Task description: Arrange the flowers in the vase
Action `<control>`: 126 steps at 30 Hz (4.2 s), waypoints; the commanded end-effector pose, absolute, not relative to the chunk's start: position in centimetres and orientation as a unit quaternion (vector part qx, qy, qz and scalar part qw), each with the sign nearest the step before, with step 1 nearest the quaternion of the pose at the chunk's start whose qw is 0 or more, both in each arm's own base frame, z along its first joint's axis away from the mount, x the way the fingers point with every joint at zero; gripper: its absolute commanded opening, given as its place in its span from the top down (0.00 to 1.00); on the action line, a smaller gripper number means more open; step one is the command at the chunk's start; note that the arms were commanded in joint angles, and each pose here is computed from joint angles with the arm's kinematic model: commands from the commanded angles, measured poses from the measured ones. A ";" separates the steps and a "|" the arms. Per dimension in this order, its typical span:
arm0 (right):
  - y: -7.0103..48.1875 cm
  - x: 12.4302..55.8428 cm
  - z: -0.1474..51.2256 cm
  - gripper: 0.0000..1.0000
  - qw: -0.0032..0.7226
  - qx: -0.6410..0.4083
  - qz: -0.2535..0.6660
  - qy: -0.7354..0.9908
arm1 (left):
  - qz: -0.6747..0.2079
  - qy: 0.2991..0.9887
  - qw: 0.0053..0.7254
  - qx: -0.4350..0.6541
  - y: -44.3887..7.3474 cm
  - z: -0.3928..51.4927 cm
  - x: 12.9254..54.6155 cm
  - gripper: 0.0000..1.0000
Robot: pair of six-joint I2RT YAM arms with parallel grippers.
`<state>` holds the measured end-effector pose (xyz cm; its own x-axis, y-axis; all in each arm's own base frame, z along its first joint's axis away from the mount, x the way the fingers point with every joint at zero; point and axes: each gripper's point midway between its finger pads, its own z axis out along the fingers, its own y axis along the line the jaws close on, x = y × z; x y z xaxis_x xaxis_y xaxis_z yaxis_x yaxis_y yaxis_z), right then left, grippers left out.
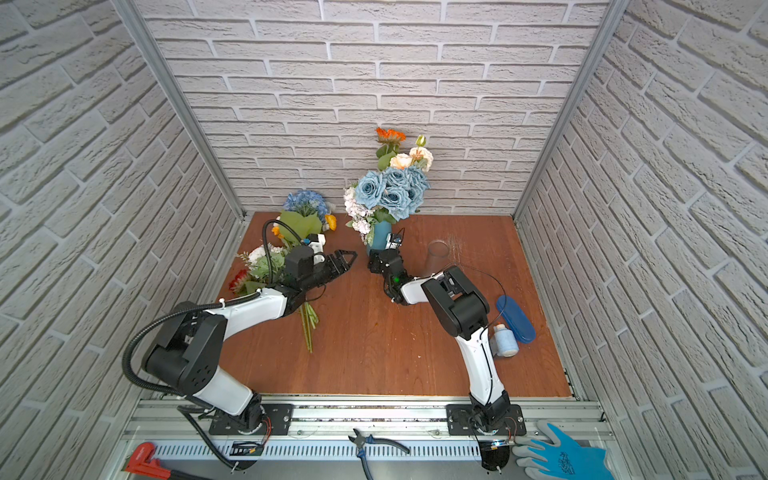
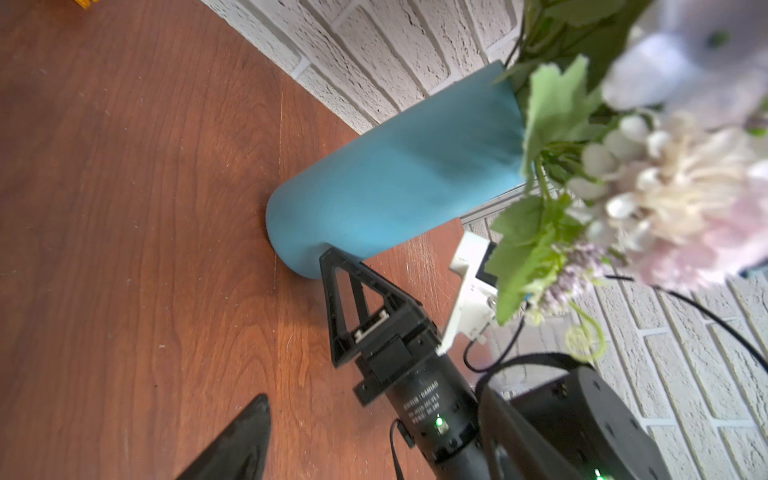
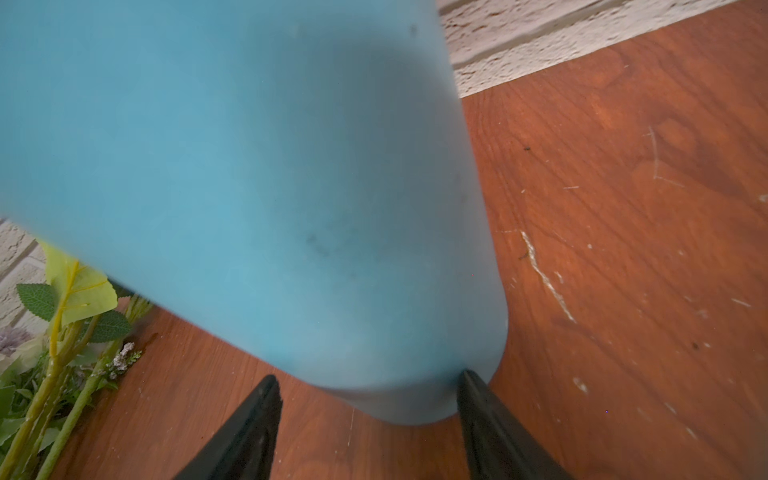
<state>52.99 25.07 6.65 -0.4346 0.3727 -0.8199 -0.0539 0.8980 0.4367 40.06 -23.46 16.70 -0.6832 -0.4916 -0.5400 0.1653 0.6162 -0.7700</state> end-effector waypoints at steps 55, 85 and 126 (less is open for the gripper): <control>26.2 51.2 13.8 0.23 0.485 0.019 0.276 0.830 | -0.314 0.807 0.484 -0.128 -13.3 21.5 38.0 0.02; 6.5 36.3 25.9 0.00 0.404 -0.006 -0.038 0.914 | -0.260 0.801 0.482 -0.242 -3.5 19.1 35.4 0.02; 9.2 43.8 20.1 0.56 0.368 0.018 0.068 0.927 | -0.211 0.808 0.496 -0.239 -2.0 19.8 33.1 0.02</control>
